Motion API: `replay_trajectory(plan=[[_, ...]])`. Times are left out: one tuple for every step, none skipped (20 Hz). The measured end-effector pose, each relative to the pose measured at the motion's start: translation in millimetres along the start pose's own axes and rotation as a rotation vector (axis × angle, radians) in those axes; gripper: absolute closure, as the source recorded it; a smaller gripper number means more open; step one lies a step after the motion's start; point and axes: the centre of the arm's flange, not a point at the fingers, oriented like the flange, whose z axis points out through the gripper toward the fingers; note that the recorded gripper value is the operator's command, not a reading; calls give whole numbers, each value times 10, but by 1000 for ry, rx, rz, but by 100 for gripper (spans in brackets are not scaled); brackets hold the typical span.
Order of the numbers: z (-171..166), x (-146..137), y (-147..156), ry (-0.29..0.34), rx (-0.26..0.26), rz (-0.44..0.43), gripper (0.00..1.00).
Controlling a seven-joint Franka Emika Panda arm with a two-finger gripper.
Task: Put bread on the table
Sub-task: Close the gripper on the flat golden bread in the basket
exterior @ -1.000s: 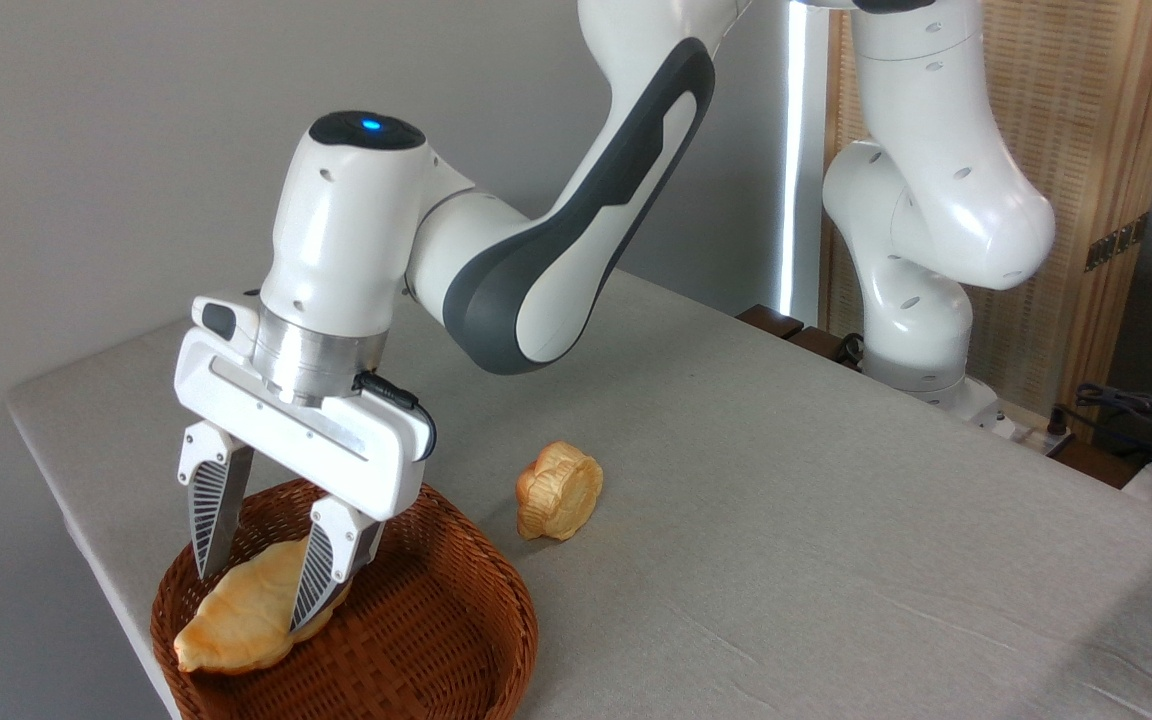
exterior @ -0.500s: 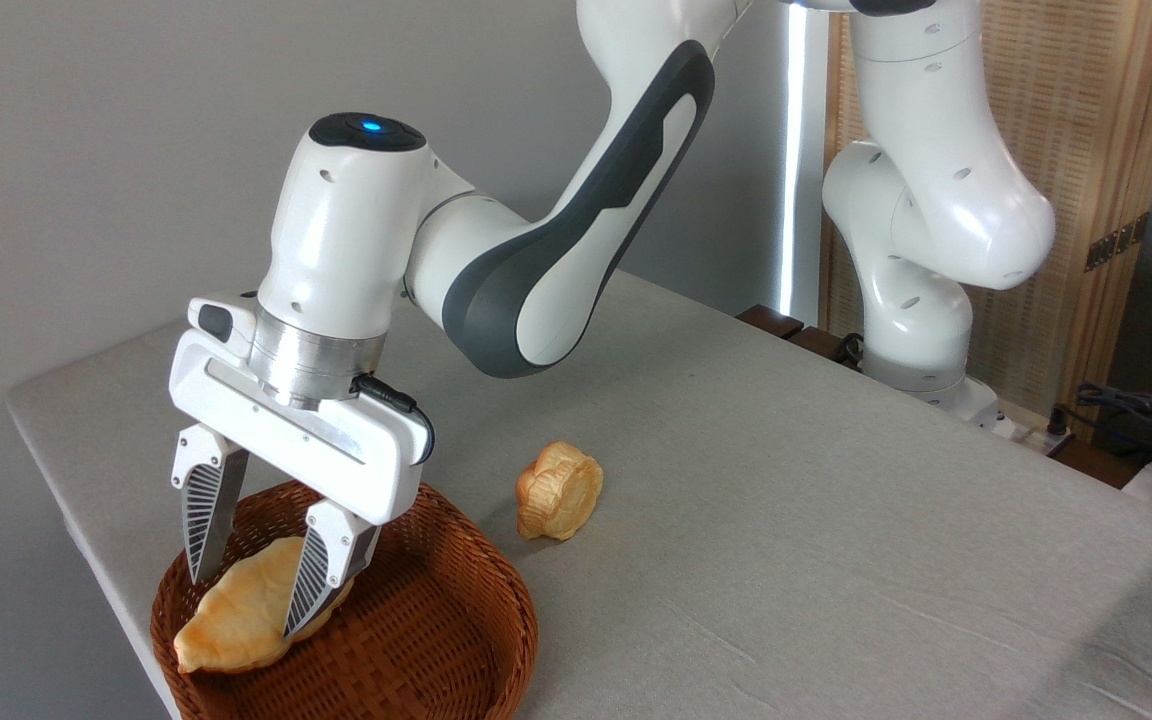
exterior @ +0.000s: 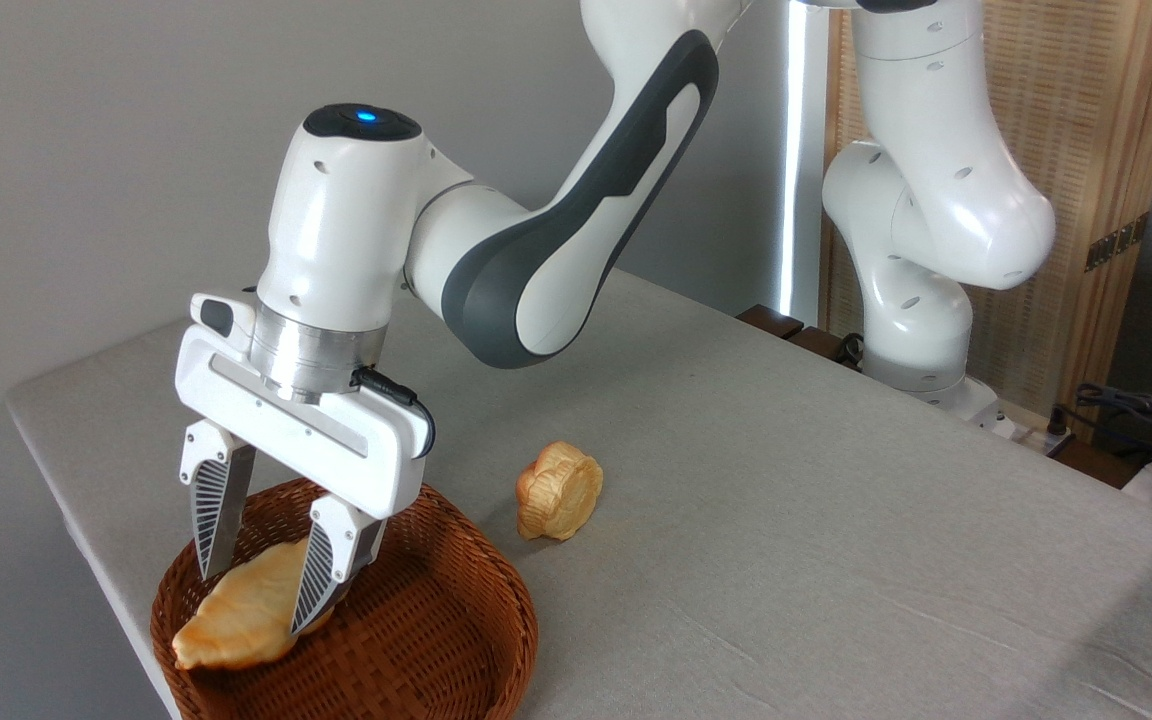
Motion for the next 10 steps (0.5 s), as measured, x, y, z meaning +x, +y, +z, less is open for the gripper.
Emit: replay_trajectory(plan=[[-10, 1, 2, -2, 0, 2, 0], [-14, 1, 3, -3, -1, 3, 0], [-18, 0, 3, -4, -1, 3, 0], [-18, 0, 3, -5, -1, 3, 0], [-17, -1, 3, -6, -1, 4, 0], [-16, -2, 3, -6, -1, 4, 0], [-14, -3, 4, -8, -1, 6, 0], [-12, -4, 5, -9, -1, 7, 0], [-8, -6, 8, -11, -1, 8, 0], [-5, -7, 11, -12, -1, 9, 0]])
